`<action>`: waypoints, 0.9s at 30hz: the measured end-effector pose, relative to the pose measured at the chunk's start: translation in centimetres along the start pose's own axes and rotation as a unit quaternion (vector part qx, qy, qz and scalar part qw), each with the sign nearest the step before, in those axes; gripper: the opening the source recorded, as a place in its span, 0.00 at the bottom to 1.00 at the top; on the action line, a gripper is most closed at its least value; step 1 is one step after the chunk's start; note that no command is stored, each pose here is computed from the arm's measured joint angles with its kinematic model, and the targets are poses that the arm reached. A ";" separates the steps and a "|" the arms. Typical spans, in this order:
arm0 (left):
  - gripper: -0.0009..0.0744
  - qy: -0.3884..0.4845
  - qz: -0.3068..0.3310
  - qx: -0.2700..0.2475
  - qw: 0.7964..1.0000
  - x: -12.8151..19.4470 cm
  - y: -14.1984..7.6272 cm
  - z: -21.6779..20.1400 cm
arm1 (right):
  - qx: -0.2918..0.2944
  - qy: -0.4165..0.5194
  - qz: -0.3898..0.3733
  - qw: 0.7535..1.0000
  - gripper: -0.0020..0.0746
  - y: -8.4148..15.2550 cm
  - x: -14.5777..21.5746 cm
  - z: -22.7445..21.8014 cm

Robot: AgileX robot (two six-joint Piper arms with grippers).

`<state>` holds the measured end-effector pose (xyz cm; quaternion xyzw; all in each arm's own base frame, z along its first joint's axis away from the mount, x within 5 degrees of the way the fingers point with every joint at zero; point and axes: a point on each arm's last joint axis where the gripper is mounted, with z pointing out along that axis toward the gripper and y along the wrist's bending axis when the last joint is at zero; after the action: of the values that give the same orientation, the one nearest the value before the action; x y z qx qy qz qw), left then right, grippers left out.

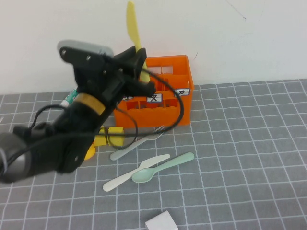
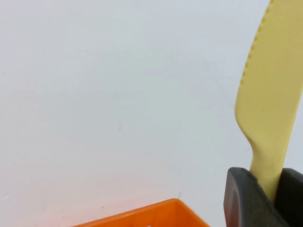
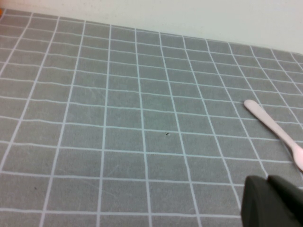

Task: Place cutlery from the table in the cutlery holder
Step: Place the knife on the box

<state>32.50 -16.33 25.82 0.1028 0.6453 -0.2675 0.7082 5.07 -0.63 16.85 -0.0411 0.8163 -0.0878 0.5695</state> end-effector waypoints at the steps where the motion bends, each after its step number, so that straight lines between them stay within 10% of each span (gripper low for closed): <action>1: 0.14 0.004 0.001 -0.003 1.000 -0.2 0.1 0.6 | 0.000 0.000 0.000 1.000 0.02 0.0 0.0 0.0; 15: 0.14 0.056 -0.025 -0.033 0.998 2.2 2.0 6.2 | 0.000 0.000 0.000 1.000 0.02 0.0 0.0 0.0; 27: 0.14 0.077 -0.018 0.047 0.996 3.8 -0.2 9.0 | 0.000 0.000 0.000 1.000 0.02 0.0 0.0 0.0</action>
<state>40.24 -21.92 23.46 0.1445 0.6864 -0.3016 0.6458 5.07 -0.63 16.85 -0.0411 0.8163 -0.0878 0.5695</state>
